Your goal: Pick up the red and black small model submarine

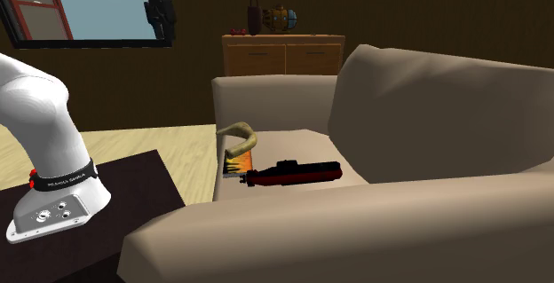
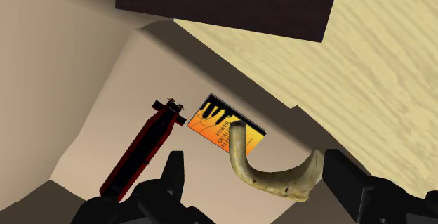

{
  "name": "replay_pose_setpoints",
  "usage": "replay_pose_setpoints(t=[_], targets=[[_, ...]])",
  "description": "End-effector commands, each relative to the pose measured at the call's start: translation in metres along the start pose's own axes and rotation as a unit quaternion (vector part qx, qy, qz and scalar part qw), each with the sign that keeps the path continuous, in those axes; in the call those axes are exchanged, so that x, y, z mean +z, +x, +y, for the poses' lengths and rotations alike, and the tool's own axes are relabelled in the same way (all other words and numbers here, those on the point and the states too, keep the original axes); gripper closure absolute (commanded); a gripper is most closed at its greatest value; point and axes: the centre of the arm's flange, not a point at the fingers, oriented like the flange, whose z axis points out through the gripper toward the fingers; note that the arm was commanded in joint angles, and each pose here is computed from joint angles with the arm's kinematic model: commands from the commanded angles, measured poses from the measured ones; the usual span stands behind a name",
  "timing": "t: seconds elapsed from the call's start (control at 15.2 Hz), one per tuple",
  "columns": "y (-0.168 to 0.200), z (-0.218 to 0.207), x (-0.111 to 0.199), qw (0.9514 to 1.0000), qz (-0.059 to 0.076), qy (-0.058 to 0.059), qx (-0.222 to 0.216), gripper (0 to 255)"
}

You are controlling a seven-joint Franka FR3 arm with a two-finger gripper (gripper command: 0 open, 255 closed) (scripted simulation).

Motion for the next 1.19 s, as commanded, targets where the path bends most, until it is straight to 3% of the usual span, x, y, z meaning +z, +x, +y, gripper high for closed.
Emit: replay_pose_setpoints(t=[0.0, 1.12], targets=[[0.0, 0.0, 0.0, 1.0, 0.0, 0.0, 0.0, 0], [0.104, 0.089, 0.177, 0.9999, 0.0, -0.007, 0.007, 0]])
